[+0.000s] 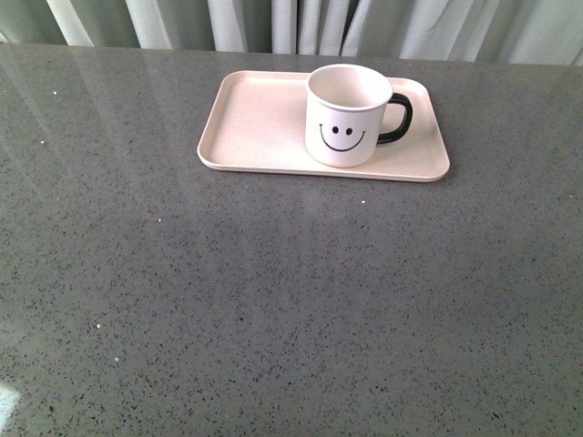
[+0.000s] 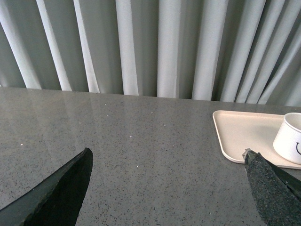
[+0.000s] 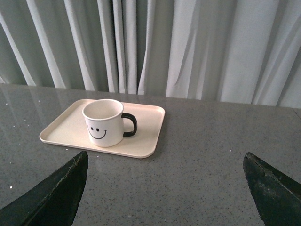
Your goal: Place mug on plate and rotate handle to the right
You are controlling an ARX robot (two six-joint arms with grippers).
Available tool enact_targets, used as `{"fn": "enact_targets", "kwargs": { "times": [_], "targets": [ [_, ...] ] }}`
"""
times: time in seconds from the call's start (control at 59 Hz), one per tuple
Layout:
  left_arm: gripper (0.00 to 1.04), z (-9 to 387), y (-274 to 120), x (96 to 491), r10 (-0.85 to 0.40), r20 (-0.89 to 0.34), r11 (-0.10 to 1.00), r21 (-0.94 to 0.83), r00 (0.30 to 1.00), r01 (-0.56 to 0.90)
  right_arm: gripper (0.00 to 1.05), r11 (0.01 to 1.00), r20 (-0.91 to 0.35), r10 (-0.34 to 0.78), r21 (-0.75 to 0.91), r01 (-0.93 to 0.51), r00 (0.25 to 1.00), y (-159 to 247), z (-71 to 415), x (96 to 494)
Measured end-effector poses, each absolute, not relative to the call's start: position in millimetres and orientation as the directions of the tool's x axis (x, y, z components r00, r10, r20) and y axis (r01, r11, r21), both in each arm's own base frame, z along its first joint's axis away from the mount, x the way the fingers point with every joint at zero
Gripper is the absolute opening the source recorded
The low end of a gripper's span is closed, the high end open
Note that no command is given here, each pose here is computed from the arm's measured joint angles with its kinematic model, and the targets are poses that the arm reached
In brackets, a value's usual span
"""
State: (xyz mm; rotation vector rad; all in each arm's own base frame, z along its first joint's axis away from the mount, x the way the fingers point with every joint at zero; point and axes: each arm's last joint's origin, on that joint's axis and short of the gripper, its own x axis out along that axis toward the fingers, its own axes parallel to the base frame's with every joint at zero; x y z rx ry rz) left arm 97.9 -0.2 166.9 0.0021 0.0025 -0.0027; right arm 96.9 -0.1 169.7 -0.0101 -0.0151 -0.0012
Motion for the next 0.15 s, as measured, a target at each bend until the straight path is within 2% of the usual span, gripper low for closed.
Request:
{"fn": "enact_targets", "kwargs": {
  "times": [0.153],
  "targets": [
    [0.96, 166.9, -0.2, 97.9, -0.003, -0.002, 1.000, 0.002, 1.000, 0.003, 0.96, 1.000, 0.015, -0.001, -0.010, 0.001, 1.000, -0.1, 169.7, 96.9]
  ]
}}
